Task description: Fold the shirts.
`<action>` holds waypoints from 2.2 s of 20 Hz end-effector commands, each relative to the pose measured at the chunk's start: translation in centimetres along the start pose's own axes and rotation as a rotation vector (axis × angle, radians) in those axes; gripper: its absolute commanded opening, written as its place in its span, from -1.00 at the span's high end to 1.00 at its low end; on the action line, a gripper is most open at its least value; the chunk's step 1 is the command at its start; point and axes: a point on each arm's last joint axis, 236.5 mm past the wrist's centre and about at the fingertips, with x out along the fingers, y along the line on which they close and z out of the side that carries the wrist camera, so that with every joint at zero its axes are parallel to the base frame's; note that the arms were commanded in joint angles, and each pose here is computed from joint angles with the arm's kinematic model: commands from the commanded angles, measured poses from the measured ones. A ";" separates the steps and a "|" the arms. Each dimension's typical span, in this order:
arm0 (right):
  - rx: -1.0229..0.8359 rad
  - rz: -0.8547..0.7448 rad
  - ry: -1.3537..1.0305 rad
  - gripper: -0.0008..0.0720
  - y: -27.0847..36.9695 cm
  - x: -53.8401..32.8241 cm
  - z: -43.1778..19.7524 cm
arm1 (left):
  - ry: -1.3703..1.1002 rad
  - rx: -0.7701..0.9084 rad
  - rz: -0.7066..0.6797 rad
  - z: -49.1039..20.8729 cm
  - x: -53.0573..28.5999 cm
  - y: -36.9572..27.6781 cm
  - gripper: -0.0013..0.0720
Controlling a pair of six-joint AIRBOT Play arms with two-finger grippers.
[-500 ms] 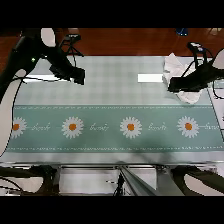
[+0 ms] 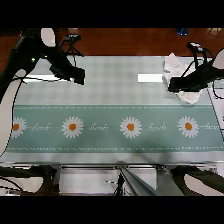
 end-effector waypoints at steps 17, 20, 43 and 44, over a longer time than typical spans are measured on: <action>-0.045 -0.192 -0.567 -0.61 -4.1 -3.6 13.0 | -0.231 0.000 0.009 5.4 -0.6 0.2 -1.00; 0.176 -0.397 -0.648 -0.61 -12.7 -3.5 14.5 | -0.259 0.001 0.015 6.1 -0.8 0.4 -1.00; 0.381 -0.026 -0.803 0.90 -14.5 -8.1 18.0 | -0.423 0.011 -0.051 6.0 -9.6 -2.0 -0.99; 0.341 0.009 -0.902 0.90 -12.7 -13.4 18.3 | -0.482 0.014 -0.051 6.0 -12.3 -2.2 -0.99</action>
